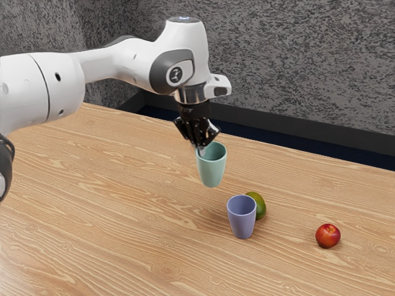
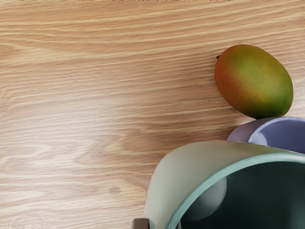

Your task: Place the left cup onto the right cup

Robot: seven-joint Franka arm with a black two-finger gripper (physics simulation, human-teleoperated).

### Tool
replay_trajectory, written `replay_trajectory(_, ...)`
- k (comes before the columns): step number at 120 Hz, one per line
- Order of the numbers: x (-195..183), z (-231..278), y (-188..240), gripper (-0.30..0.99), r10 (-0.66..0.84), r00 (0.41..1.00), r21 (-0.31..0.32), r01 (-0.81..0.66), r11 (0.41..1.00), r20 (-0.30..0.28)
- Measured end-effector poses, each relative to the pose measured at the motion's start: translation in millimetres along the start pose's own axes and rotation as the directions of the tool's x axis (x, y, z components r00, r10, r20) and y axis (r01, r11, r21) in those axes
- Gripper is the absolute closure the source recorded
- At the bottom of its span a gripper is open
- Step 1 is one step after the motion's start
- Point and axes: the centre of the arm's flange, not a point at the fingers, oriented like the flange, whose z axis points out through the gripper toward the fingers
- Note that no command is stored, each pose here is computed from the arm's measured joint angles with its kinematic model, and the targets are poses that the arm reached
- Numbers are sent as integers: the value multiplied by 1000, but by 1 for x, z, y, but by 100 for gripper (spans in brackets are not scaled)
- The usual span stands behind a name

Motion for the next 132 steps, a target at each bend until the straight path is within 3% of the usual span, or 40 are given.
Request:
replay_trajectory(54, 4, 9, 46, 79, 67, 998, 0, -67, 998, 3)
replay_trajectory(132, 16, 32, 79, 79, 109, 994, -4, -109, 994, 10)
